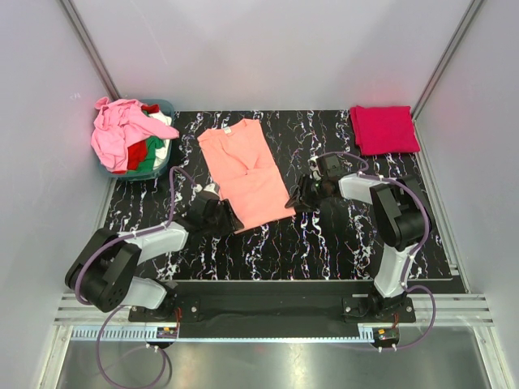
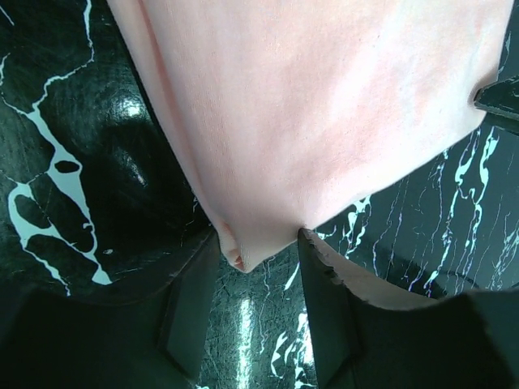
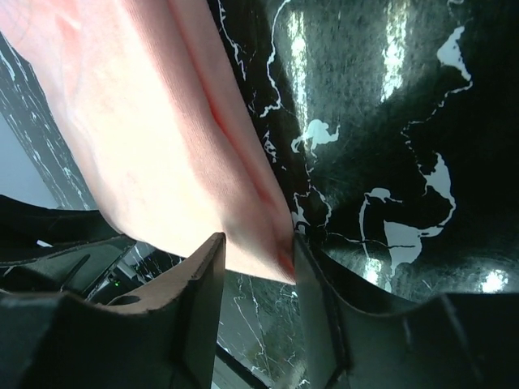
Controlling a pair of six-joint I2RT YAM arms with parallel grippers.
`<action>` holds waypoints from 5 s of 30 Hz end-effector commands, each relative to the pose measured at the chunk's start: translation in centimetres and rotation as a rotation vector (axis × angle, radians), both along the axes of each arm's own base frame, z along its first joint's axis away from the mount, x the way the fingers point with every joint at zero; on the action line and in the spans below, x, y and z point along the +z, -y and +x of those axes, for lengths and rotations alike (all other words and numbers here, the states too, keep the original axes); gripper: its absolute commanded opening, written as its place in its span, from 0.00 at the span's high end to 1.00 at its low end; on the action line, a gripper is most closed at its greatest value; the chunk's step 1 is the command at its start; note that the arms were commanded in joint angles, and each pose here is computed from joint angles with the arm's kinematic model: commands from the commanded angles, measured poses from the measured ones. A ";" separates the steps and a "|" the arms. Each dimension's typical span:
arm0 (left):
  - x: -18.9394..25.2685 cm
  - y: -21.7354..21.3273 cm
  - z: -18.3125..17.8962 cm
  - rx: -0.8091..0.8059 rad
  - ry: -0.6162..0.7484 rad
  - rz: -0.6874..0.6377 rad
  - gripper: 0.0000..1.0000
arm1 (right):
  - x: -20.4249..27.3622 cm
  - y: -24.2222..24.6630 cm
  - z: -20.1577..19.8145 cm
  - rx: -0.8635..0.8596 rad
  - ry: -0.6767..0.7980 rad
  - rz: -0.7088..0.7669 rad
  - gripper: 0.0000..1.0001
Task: Fold and stack the t-shirts
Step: Fold the tshirt
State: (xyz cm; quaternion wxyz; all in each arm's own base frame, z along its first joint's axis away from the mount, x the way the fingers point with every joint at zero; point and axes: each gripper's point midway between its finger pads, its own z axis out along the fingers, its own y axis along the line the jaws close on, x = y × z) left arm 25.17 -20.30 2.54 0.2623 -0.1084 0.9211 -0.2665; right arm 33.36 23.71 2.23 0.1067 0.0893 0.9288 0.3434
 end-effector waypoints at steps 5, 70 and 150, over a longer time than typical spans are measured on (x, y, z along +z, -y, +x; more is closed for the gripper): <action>-1.0 -0.8 -0.4 0.017 -0.012 0.046 0.52 | -0.1 1.0 -1.3 -0.010 0.017 -0.041 0.53; 5.6 4.2 -17.5 -0.164 -0.071 -0.012 1.00 | 10.7 6.6 -19.6 -0.154 0.078 0.123 1.00; 11.3 -0.9 17.6 -0.014 0.102 -0.096 0.17 | 14.1 2.2 15.5 -0.064 0.309 -0.030 0.09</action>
